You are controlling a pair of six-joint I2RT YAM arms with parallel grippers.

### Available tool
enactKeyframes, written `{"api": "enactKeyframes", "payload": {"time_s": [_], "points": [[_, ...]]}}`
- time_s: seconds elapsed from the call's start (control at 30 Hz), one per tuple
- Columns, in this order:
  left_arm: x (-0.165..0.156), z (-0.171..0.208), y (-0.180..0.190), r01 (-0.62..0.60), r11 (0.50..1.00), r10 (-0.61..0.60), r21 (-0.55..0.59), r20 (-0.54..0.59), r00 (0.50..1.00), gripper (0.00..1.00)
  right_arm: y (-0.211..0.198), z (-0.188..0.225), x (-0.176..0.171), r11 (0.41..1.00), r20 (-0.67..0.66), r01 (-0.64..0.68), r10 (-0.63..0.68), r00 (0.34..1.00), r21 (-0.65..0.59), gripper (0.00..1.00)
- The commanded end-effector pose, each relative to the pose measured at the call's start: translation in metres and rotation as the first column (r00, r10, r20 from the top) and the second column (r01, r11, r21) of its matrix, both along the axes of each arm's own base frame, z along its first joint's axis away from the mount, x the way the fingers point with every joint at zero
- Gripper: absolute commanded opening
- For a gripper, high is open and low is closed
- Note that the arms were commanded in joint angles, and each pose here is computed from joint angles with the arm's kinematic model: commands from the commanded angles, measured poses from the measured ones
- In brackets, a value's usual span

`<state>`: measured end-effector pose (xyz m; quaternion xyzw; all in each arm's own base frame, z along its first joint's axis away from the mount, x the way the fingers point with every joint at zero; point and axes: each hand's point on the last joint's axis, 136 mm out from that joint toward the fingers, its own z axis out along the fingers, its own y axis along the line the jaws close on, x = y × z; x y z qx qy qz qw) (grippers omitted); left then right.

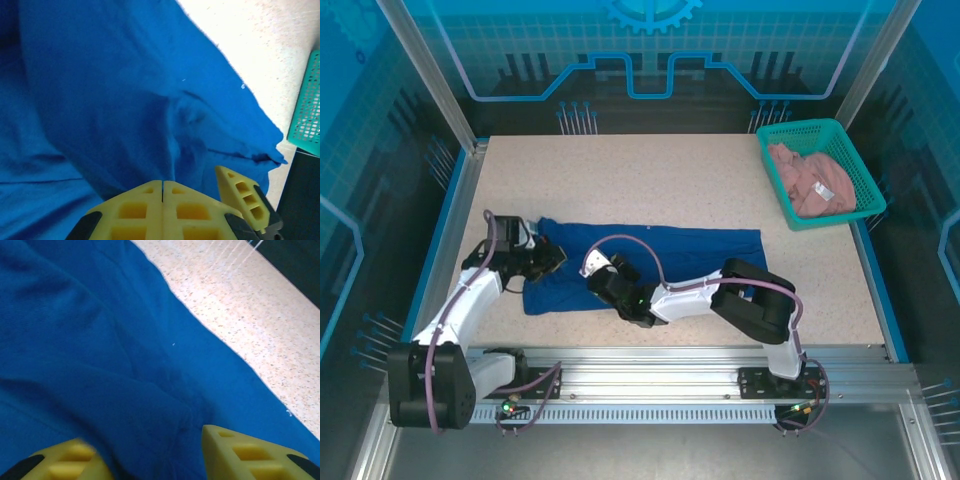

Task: Fold the inside-out t-shirt

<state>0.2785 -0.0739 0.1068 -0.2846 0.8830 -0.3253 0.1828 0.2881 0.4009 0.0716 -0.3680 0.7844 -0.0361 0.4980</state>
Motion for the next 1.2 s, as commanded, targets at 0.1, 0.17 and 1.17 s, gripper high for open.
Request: {"api": "enactKeyframes", "payload": {"time_s": [0.1, 0.17, 1.17], "points": [[-0.031, -0.034, 0.0, -0.037, 0.999, 0.035, -0.02, -0.081, 0.996, 0.26, -0.01, -0.013, -0.033, 0.992, -0.121, -0.11, 0.101, 0.988, -0.065, 0.53], [-0.033, -0.034, 0.005, -0.049, 0.999, 0.05, 0.017, -0.069, 0.996, 0.34, -0.019, -0.006, -0.043, 0.989, -0.15, -0.129, 0.117, 0.982, -0.074, 0.59], [0.057, -0.042, 0.044, -0.146, 0.95, 0.119, 0.275, 0.113, 0.986, 0.55, -0.002, -0.056, -0.033, 0.942, -0.753, 0.111, 0.179, 0.634, 0.318, 0.35]]}}
